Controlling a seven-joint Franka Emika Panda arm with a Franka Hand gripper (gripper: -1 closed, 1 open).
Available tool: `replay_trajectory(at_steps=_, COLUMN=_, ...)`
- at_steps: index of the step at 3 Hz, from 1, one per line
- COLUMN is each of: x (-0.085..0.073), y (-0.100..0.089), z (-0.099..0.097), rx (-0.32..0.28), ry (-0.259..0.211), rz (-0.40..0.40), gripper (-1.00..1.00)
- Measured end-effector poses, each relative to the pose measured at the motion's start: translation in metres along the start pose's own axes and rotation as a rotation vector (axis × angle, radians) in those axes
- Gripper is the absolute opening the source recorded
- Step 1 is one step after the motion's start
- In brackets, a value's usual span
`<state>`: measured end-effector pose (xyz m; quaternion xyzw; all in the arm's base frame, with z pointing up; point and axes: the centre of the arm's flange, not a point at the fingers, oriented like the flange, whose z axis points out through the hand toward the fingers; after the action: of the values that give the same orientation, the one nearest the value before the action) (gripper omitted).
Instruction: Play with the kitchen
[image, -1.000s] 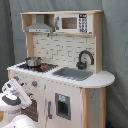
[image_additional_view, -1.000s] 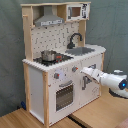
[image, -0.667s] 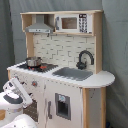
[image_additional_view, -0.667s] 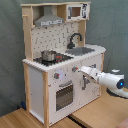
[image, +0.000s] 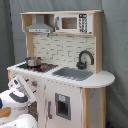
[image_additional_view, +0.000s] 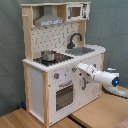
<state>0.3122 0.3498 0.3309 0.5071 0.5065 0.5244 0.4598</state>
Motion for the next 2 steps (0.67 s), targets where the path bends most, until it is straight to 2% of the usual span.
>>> replay_trajectory(at_steps=2, x=0.007, y=-0.003, z=0.037, rx=-0.01, ry=-0.018, rz=0.092, gripper=1.0)
